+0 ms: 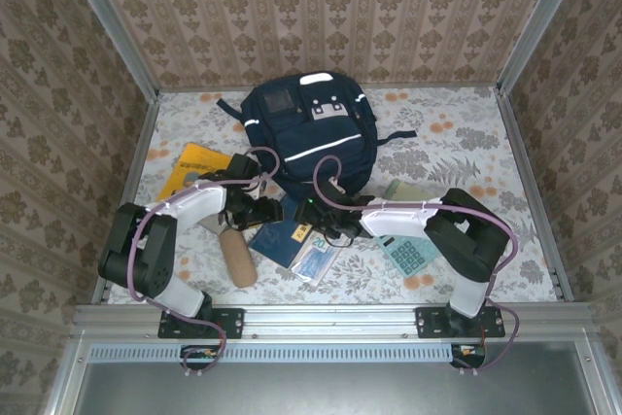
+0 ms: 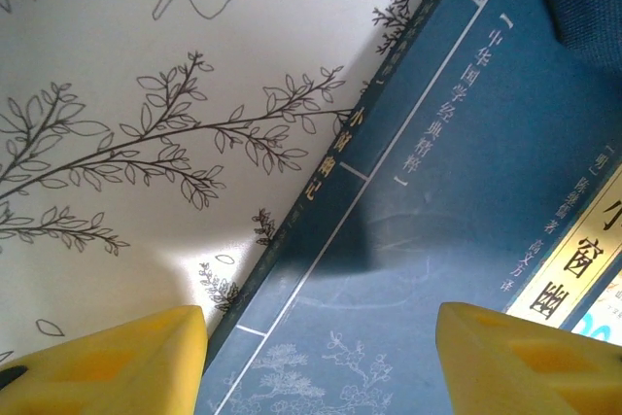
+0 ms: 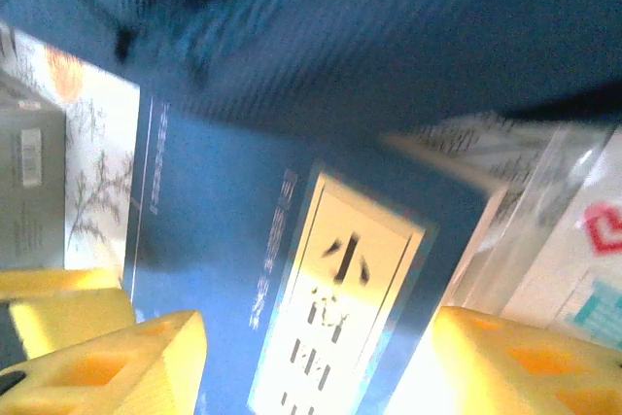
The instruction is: Pack the student bag
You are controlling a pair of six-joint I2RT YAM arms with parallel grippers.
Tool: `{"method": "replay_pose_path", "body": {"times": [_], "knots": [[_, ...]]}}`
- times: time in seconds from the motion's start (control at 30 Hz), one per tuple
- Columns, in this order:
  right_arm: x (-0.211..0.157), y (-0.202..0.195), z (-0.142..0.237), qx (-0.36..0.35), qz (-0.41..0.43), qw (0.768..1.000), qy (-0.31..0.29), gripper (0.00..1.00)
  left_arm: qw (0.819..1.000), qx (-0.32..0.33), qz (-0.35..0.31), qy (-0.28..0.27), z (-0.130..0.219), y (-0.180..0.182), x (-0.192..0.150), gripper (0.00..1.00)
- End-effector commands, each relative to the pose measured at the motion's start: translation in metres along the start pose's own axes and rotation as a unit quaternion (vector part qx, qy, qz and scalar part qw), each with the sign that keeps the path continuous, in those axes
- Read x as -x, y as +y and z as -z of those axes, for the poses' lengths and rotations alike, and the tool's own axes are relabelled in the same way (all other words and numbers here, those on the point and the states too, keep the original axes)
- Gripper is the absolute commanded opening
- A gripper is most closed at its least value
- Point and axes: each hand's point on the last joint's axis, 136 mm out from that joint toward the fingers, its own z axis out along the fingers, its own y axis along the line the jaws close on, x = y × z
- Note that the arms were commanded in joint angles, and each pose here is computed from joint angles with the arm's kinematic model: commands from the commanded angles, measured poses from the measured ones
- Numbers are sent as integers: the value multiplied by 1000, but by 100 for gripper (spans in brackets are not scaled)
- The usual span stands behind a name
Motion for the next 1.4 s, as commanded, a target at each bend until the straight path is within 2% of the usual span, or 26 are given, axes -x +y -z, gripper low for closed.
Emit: {"method": "replay_pose_path", "body": {"times": [0.0, 0.2, 0.4, 0.6, 0.73, 0.83, 0.97, 1.23, 1.37], "knots": [[-13, 13, 16, 1, -10, 1000, 6, 63, 1000, 13, 12, 23, -6, 8, -12, 65], [-36, -5, -8, -28, -49, 998, 35, 62, 999, 19, 6, 34, -13, 11, -14, 65], [-36, -14, -18, -41, -53, 997, 36, 62, 999, 24, -9, 47, -20, 10, -21, 67], [-24, -12, -21, -22, -45, 998, 28, 61, 994, -94, -20, 55, -15, -33, -22, 65], [-19, -9, -21, -2, -45, 999, 30, 58, 977, -203, -28, 57, 5, -72, -24, 63], [-17, -9, -21, 3, -46, 999, 29, 53, 965, -254, -37, 57, 21, -91, -24, 62], [-18, -9, -23, 9, -47, 998, 31, 53, 949, -305, -45, 63, 36, -109, -26, 59], [-19, -8, -22, 15, -48, 998, 30, 52, 944, -324, -50, 39, 64, -118, -23, 58], [-19, -8, -22, 18, -50, 998, 32, 51, 948, -312, -44, 52, 57, -112, -27, 57]]}}
